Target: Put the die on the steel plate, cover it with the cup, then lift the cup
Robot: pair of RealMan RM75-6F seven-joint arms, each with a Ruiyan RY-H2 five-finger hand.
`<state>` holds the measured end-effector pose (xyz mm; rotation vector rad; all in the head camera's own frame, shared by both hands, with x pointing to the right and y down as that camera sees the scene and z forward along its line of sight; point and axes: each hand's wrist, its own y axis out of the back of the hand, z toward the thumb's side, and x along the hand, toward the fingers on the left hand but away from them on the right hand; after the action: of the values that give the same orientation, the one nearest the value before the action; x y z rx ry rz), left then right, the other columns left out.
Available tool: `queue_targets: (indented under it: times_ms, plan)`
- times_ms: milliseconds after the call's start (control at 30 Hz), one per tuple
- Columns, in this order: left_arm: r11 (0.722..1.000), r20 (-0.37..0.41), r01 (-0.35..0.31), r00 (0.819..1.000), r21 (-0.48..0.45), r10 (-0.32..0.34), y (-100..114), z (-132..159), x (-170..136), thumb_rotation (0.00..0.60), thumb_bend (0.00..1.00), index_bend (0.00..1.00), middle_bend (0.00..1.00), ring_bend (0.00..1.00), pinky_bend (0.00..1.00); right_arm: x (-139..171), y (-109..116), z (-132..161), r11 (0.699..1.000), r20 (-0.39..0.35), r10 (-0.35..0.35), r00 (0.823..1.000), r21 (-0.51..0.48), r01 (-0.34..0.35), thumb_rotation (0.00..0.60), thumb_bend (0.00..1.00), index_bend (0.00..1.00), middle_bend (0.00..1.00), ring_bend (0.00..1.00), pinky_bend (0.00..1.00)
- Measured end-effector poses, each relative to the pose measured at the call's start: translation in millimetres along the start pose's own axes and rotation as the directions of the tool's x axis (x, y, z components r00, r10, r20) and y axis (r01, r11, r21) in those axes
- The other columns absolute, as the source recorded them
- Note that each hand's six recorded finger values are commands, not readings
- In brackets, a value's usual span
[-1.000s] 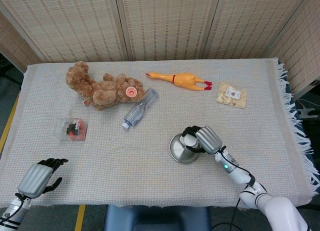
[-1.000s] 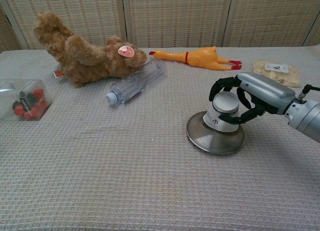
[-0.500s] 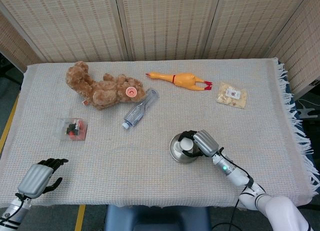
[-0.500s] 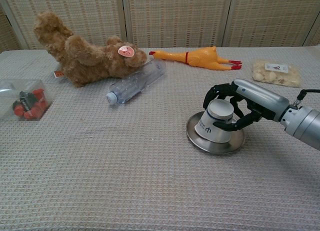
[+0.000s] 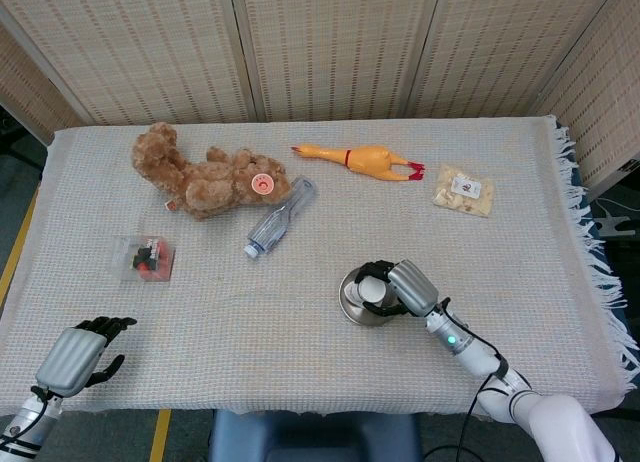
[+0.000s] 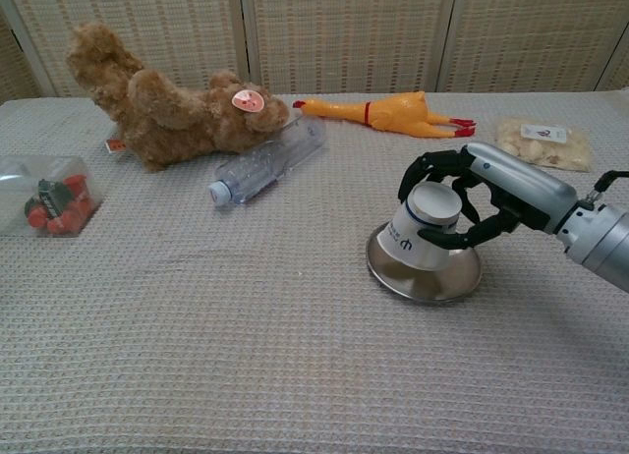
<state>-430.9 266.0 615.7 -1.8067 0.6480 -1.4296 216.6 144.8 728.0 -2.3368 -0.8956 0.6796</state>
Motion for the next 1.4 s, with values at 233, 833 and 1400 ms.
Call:
queue_targets:
  times_ms: [233,833,1400]
  plan:
    - [1.000,-0.001,0.004,1.000,0.000,-0.004,0,0,0,0.600,0.36,0.25,0.33,0.30,0.45,5,21,25,0.995,-0.094,-0.078,0.992,0.051,0.083,0.600,0.21,0.60,0.49,0.44,0.74]
    - [1.000,-0.003,0.018,1.000,0.013,-0.018,-4,1,1,0.600,0.36,0.24,0.33,0.30,0.45,56,104,-48,0.936,0.169,-0.254,0.952,0.291,0.198,0.600,0.21,0.57,0.49,0.43,0.74]
    - [1.000,-0.002,0.021,1.000,0.017,-0.021,-5,1,0,0.600,0.36,0.25,0.33,0.30,0.45,93,88,-100,0.955,0.344,-0.147,0.927,0.295,0.042,0.600,0.14,0.01,0.05,0.00,0.27]
